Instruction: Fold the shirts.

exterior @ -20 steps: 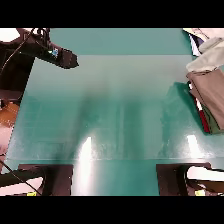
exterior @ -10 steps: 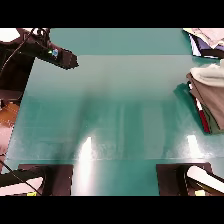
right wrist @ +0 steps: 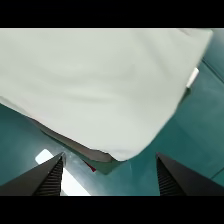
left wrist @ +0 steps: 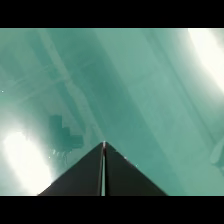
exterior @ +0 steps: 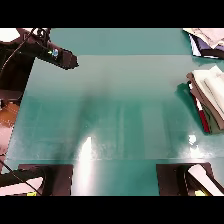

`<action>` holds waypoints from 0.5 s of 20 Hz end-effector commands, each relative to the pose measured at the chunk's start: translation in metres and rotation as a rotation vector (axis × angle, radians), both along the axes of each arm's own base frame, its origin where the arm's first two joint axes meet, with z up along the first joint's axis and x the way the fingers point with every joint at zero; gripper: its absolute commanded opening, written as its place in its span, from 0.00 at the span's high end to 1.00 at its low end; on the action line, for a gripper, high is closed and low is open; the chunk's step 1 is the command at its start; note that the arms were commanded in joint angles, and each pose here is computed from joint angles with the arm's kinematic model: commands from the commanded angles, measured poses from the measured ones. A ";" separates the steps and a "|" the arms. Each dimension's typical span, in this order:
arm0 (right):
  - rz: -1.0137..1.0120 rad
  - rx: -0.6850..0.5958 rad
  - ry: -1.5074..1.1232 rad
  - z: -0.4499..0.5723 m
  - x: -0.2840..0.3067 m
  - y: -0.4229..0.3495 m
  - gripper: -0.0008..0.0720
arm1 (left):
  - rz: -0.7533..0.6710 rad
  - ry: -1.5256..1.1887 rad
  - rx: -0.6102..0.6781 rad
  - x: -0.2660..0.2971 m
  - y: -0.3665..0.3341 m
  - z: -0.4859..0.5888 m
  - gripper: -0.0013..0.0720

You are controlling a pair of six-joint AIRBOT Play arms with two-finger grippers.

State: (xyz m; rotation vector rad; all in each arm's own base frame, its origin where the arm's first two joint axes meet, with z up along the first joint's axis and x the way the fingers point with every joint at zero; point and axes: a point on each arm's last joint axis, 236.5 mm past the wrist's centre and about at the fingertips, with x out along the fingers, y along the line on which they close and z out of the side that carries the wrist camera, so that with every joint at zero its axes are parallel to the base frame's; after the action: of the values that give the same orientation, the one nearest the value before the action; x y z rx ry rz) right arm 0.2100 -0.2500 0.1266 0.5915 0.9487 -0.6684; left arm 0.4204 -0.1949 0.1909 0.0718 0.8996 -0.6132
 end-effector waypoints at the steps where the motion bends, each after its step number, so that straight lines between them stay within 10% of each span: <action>1: -0.046 0.063 -0.114 0.006 0.008 0.012 0.13 | -0.001 -0.003 0.000 0.001 0.000 0.000 0.94; 4: 0.123 0.232 -0.353 0.038 0.075 0.075 0.18 | 0.009 -0.025 -0.006 0.006 0.000 0.003 0.94; 10: 0.505 0.336 -0.421 0.059 0.137 0.206 0.96 | 0.007 -0.020 -0.005 0.005 0.000 0.003 0.94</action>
State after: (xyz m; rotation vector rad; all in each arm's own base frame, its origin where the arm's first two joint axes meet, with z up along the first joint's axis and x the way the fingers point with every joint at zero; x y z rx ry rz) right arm 0.3253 -0.1024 0.1718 0.7386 0.7757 -0.1041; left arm 0.4236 -0.1949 0.1928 0.0716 0.8841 -0.6089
